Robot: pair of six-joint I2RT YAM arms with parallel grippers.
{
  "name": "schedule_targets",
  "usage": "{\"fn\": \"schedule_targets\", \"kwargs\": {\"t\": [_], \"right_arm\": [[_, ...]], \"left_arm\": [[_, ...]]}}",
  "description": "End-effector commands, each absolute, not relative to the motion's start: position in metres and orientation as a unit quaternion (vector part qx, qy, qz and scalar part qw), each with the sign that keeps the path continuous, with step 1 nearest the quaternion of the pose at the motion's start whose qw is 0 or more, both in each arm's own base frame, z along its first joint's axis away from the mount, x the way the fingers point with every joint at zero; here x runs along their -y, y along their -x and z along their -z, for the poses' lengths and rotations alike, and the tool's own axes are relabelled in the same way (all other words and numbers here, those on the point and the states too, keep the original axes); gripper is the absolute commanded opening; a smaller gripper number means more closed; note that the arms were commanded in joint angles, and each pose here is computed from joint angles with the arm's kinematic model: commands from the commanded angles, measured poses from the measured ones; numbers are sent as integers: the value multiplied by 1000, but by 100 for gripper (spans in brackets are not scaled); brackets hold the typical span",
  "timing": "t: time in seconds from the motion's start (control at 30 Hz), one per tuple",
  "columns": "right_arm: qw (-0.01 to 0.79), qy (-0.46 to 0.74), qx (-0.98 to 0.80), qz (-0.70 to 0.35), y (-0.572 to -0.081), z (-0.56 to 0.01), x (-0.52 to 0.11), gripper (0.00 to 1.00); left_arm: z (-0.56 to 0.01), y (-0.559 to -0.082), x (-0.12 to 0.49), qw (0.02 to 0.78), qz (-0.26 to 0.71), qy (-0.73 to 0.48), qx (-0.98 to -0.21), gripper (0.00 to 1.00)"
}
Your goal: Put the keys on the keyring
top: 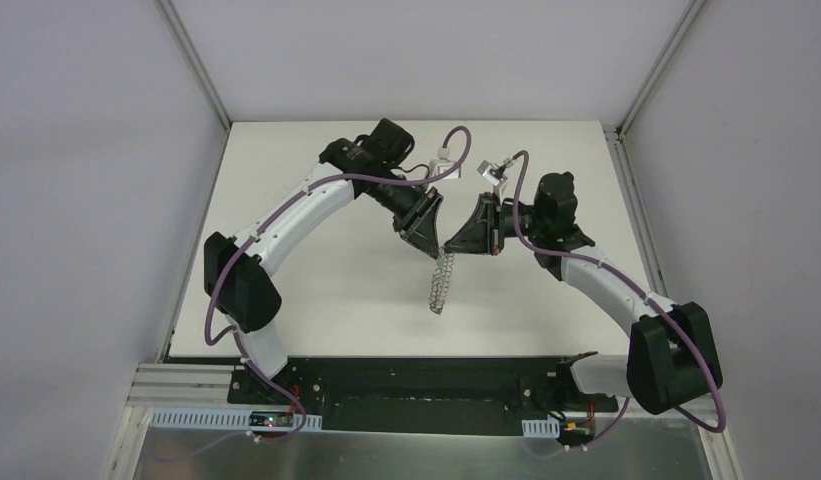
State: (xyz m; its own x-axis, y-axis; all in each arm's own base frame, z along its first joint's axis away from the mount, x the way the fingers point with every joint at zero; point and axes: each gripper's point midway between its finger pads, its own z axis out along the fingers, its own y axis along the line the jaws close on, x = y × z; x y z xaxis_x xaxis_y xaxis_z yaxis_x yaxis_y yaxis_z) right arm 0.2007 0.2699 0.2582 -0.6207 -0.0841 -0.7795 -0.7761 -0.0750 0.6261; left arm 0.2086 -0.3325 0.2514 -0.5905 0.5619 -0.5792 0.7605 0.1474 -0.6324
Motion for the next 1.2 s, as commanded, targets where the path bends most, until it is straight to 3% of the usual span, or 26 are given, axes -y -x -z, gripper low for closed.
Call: {"fn": "schedule_targets", "kwargs": {"t": [0.0,0.47,0.87,1.17], "right_arm": [[301,373,-594,-646,-200,-282,-267,0],[304,365,-599,-644,-205,-279,-265,0],[304,362,-602,-643,-208,-277,-265,0],[314,355,-605,-639,-213,-278,-263,0]], "left_arm": [[-276,-208,327,146,512,-457,-712,34],[-275,-211,331,142,525,-451,-707,26],[-274,-207,333,126,539,-447,-702,0],[-265,-200,330,106,545,-442,-704,0]]}}
